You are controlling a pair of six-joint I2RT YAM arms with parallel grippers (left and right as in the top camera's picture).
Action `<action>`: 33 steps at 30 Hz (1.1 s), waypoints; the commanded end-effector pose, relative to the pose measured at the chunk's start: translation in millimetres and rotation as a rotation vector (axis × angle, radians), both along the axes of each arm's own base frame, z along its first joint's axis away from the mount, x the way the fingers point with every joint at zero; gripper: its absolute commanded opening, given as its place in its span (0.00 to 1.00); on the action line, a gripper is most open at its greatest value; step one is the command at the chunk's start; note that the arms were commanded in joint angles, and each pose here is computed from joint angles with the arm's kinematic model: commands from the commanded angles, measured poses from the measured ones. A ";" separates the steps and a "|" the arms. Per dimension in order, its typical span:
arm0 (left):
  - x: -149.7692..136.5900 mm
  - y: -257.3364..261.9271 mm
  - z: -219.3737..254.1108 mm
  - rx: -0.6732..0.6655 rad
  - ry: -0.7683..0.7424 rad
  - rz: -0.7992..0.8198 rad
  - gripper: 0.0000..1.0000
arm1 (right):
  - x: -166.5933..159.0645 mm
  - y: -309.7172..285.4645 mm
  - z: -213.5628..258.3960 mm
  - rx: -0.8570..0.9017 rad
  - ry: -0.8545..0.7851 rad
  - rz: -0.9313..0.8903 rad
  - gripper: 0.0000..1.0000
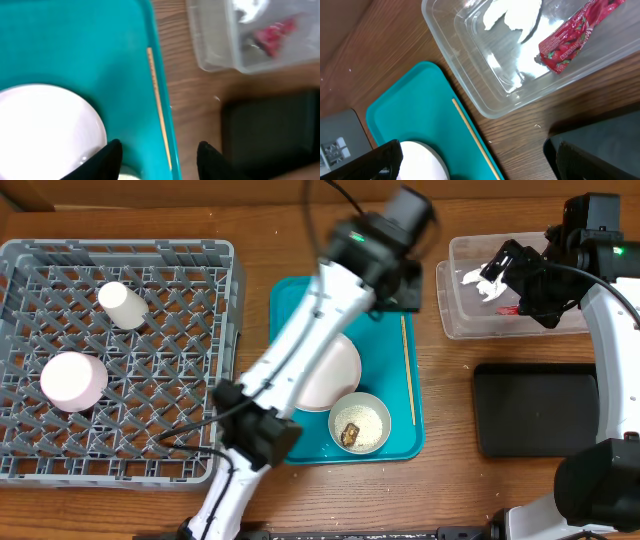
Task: Sort waste into correct bins and load items into the dishwasher
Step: 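Move the left gripper back to the tray and grasp the second chopstick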
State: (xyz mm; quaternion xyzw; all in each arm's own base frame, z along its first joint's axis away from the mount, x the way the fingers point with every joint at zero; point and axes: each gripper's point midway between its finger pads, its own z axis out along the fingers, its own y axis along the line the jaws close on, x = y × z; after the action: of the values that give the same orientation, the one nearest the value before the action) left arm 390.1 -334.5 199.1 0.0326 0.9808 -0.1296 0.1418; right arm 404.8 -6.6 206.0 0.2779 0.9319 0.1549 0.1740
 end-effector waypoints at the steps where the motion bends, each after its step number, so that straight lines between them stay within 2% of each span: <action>1: 9.2 2.9 -36.6 0.151 -0.059 0.236 0.50 | 0.6 0.1 3.4 0.003 -0.013 -0.003 1.00; 5: 1.8 -15.4 -68.2 0.171 -0.025 0.249 0.49 | 0.5 0.1 3.2 0.003 -0.012 -0.003 1.00; 16: 6.8 -25.5 -144.5 0.243 0.040 0.236 0.42 | 0.6 0.1 3.4 0.003 -0.013 -0.003 1.00; 23: 8.7 -29.1 -162.1 0.250 0.046 0.233 0.42 | 0.5 0.1 3.2 0.003 -0.012 -0.003 1.00; 33: 13.2 -34.3 -161.1 0.226 0.029 0.235 0.39 | 0.5 0.1 3.2 0.003 -0.012 -0.003 1.00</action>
State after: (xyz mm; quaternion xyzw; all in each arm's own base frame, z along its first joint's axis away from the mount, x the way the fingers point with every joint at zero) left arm 403.2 -373.2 51.7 -0.0620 0.9881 -0.0179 0.1393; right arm 404.8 -6.6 206.0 0.2778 0.9319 0.1551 0.1739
